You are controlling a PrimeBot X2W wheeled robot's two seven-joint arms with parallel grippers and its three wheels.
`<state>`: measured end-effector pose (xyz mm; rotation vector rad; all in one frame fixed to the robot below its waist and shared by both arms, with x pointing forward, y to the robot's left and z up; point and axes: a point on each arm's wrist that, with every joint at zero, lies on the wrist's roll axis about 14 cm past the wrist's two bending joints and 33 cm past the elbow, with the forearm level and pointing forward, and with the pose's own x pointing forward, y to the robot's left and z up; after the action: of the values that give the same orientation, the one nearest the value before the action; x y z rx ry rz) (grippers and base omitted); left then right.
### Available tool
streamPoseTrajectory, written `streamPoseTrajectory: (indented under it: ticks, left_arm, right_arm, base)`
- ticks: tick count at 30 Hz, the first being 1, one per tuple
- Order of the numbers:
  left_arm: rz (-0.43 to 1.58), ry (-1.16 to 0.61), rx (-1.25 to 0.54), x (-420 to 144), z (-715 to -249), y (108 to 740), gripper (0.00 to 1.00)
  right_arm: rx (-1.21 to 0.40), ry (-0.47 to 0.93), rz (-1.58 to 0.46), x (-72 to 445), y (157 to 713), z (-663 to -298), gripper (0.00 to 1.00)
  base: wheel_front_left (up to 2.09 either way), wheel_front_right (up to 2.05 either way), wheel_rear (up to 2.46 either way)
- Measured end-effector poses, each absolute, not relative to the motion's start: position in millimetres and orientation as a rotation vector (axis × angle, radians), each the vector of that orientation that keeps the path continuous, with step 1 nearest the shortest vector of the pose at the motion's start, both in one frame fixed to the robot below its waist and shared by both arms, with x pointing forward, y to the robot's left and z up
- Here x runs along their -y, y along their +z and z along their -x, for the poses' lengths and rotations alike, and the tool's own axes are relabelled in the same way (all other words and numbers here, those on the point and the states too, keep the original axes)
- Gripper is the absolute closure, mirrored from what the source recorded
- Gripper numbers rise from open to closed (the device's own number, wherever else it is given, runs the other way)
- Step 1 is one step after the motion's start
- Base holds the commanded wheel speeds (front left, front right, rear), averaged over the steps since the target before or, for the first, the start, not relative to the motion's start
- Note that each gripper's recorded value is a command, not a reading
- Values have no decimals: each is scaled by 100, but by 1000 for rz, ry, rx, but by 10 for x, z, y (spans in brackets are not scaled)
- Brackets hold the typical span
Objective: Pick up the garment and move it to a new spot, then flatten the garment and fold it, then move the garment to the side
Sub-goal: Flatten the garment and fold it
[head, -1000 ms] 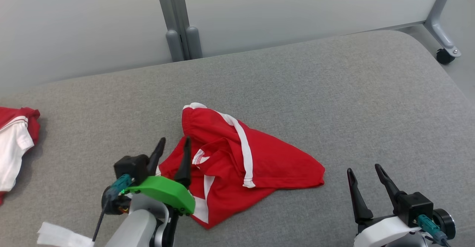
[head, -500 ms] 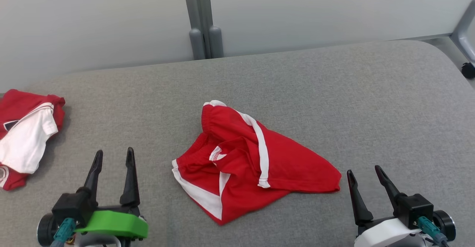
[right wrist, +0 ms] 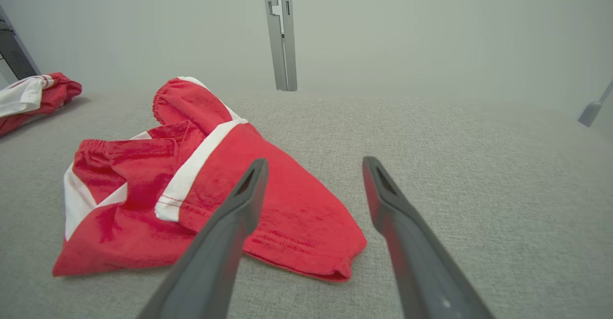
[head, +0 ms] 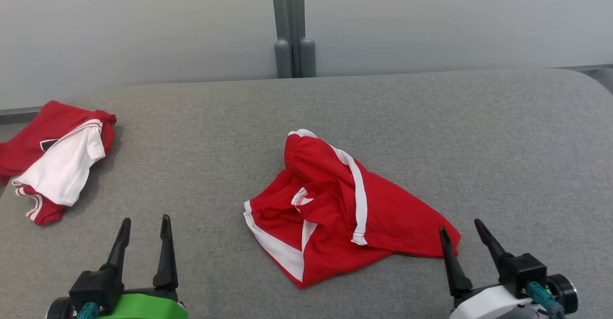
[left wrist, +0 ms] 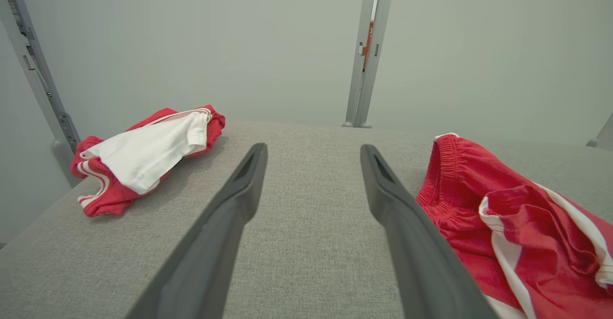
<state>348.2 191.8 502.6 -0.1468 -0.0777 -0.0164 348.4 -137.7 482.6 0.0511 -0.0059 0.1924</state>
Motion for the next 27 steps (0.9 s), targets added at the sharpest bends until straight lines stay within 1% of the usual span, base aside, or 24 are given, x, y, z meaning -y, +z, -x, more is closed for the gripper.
streamPoseTrajectory:
  ticks: [2,5,8,11,15,21,27]
  left_arm:
    - [153,-27,77,-1877,-3473,5022,0]
    - [160,-31,74,-1850,-3458,5013,0]
    - [165,-30,71,-1847,-3428,5000,0]
    - [174,-31,67,-1830,-3388,4989,0]
    - [184,-19,70,-1851,-3337,4995,0]
    - [203,31,70,-1982,-3268,4988,0]
    - [212,69,54,-2071,-3217,4937,0]
  right_arm:
    - [-8,239,-42,1231,4786,-3502,0]
    - [-23,356,-21,859,4758,-3583,0]
    - [-12,474,13,480,4854,-3738,0]
    - [-75,551,48,232,4788,-3832,0]
    - [-142,619,71,-8,4718,-3951,0]
    - [-216,733,160,-386,4609,-4079,0]
    - [-279,769,260,-501,4406,-4160,0]
  base:
    - [0,0,0]
    - [0,0,0]
    - [0,0,0]
    - [0,0,0]
    - [0,0,0]
    - [0,0,0]
    - [0,0,0]
